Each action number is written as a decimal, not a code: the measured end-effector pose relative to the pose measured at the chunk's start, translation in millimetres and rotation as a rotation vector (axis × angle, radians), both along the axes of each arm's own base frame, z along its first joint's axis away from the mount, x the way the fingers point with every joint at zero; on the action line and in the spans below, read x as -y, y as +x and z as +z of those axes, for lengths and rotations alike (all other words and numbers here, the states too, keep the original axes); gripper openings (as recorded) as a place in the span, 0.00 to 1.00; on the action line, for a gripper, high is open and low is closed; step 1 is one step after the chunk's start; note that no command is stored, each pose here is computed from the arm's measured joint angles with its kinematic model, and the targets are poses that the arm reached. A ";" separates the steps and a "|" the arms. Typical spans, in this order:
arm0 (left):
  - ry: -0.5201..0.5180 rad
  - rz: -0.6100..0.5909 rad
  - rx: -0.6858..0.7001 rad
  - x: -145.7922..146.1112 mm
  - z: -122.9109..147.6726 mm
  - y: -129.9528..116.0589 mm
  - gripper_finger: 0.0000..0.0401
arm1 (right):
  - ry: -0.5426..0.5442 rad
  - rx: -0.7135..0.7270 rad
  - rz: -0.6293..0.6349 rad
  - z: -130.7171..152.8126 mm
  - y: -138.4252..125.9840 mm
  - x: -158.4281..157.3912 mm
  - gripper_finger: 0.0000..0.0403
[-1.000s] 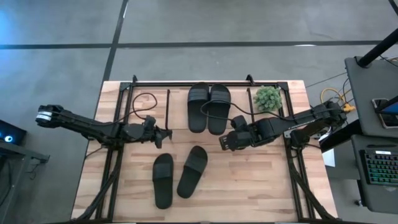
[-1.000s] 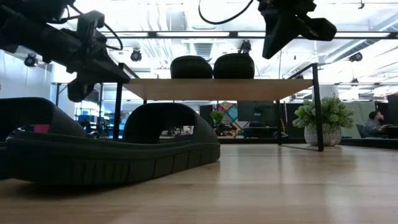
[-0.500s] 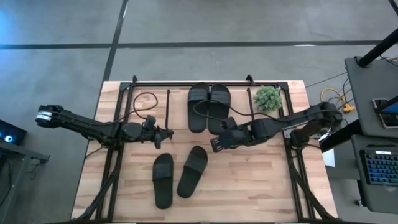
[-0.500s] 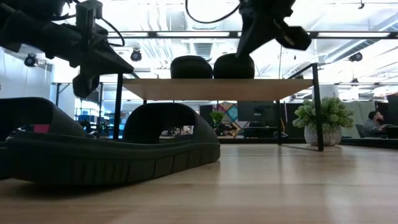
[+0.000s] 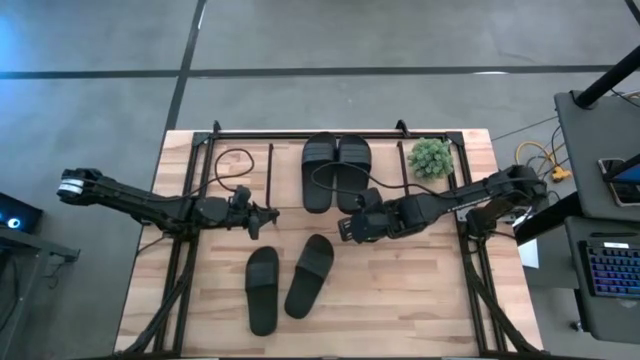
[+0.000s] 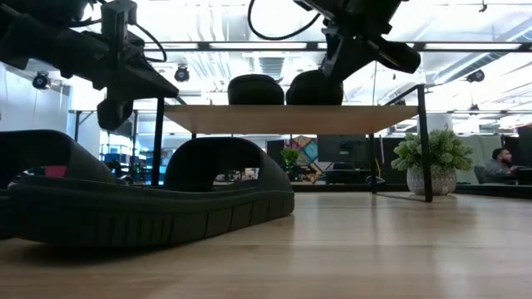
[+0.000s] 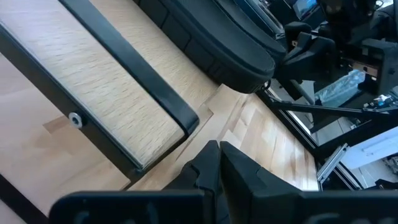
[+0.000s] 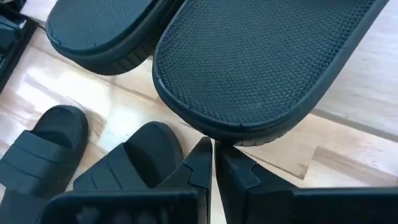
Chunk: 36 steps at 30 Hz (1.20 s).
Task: Pick and place slides into the shelf
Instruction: Adjust the black slide on the shelf, then move the black slides under the shelf
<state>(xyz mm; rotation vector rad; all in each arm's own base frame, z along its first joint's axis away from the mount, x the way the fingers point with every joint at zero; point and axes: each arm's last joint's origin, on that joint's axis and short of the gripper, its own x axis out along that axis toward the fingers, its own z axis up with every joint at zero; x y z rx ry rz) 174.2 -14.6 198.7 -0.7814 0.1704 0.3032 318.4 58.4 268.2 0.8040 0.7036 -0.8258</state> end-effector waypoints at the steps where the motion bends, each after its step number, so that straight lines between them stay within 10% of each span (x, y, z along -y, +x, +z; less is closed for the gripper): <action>1: -0.001 -0.001 0.002 0.0 0.4 0.0 0.00 | -0.001 0.000 0.001 0.3 -0.2 0.1 0.03; 16: -0.153 -0.500 0.102 31.3 18.4 -0.5 0.00 | 0.112 -0.002 0.292 4.2 -4.1 -36.9 0.03; 26: 0.277 -0.471 -0.453 73.8 64.1 -12.9 0.00 | 0.098 0.010 0.298 4.2 -8.2 -50.3 0.03; 36: 0.392 -0.693 -0.653 148.7 52.3 -18.1 0.00 | 0.096 0.009 0.309 4.1 -9.3 -53.6 0.03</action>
